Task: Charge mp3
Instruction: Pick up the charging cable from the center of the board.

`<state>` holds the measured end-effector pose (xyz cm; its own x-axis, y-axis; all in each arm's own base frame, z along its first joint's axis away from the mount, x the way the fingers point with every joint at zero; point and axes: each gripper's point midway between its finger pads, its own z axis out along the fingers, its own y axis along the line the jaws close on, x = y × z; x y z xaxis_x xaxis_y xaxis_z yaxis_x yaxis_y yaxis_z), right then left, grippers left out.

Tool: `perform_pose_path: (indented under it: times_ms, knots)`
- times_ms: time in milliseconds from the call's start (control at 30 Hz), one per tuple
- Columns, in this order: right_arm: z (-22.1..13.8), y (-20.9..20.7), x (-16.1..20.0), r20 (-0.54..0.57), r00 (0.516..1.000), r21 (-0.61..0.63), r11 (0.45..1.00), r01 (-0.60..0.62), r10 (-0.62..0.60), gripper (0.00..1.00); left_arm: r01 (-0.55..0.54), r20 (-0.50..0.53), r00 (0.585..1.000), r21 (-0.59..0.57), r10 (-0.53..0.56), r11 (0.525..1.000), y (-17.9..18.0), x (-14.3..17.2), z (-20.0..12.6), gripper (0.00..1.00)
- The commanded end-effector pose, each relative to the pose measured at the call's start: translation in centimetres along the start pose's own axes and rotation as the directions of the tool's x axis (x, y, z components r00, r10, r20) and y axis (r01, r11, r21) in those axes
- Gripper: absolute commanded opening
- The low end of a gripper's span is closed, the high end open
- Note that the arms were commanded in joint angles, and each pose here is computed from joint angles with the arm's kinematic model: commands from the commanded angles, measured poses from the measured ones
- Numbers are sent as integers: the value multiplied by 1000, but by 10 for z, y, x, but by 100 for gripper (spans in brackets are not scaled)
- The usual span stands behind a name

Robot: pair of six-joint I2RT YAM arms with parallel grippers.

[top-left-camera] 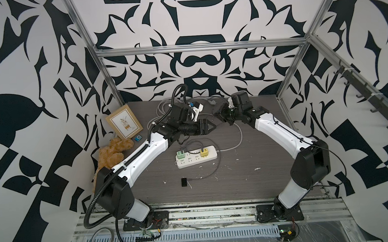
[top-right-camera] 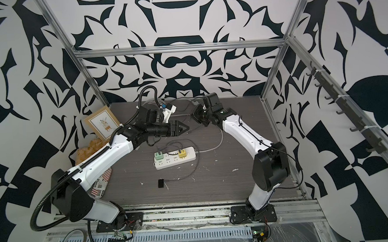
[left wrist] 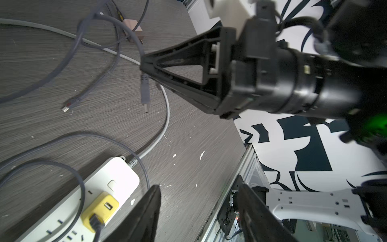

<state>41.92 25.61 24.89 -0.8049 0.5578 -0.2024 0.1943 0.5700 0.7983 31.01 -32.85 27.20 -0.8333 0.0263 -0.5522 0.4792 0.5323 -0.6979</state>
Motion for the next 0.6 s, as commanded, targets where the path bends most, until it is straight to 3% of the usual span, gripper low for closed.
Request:
perform_pose_path:
  times_ms: [0,267,433,567]
  knots:
    - [-22,31,0,22,1000,-113,993,-15,18,0,12,-18,1000,-17,-12,1000,3,-9,8,59]
    - [-34,26,11,6,999,-111,993,-43,44,0,56,-18,998,-88,-58,995,20,-18,19,56]
    - [-39,22,15,6,998,-111,992,-54,55,0,17,-13,1000,-24,-18,1000,10,-24,24,54]
    - [-41,23,16,10,998,-117,992,-53,55,0,-17,-41,999,-20,16,1000,11,-22,28,44]
